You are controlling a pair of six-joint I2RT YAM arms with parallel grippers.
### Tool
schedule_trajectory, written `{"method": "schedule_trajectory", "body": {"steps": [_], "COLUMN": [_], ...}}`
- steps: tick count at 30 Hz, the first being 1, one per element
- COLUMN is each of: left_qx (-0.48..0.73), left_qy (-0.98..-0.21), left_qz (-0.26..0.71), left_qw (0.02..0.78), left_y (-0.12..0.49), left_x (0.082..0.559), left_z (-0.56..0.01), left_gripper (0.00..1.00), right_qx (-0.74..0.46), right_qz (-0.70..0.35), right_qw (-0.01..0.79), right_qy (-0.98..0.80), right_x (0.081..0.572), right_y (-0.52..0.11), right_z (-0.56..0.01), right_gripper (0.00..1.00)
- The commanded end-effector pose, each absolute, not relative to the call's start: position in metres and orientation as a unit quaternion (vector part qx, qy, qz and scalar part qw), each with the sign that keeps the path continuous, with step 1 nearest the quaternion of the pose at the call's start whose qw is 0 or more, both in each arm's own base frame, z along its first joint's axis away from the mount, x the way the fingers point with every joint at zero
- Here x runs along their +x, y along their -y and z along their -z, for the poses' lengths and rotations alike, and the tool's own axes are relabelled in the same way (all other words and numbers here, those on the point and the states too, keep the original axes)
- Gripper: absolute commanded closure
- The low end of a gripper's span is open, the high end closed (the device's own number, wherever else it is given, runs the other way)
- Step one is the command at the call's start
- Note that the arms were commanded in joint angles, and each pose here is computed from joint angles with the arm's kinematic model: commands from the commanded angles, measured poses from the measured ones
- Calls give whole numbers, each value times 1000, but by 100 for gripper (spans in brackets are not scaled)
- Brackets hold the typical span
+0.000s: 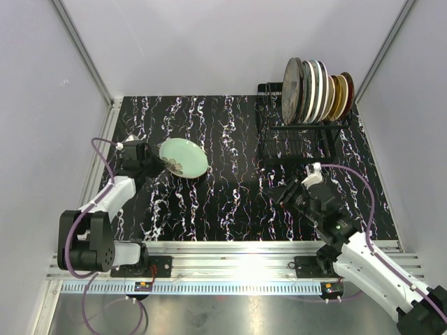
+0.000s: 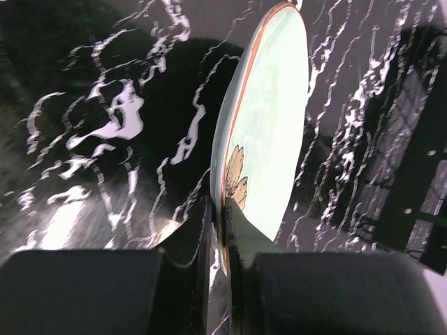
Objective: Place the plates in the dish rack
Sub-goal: Grab a plate with the left arm
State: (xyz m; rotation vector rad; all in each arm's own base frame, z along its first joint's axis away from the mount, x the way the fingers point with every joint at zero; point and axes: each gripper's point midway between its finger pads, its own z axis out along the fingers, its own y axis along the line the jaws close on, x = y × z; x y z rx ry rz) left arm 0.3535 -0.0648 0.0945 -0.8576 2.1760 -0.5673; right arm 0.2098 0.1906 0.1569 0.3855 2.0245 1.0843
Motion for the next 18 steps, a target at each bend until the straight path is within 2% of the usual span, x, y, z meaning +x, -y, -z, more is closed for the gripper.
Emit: {"method": "schedule_trajectory", "body": {"steps": [1, 9, 18], "left_qx": [-302, -264, -227], "left_qy": [-831, -836, -836], "left_qz": [216, 247, 327], "left_qw": [414, 412, 378], "left_y": [59, 73, 102], "left_x": [361, 349, 312], "left_z": [-130, -157, -171], "left_gripper": [100, 100, 100], "right_qx": [149, 152, 173], "right_qz": [-467, -498, -522], "right_qw": [398, 367, 310], "right_qy": [-775, -771, -775], "right_x": [215, 213, 210], "right_y": [-202, -216, -229], "right_z": [-177, -168, -142], "right_gripper": [57, 55, 45]}}
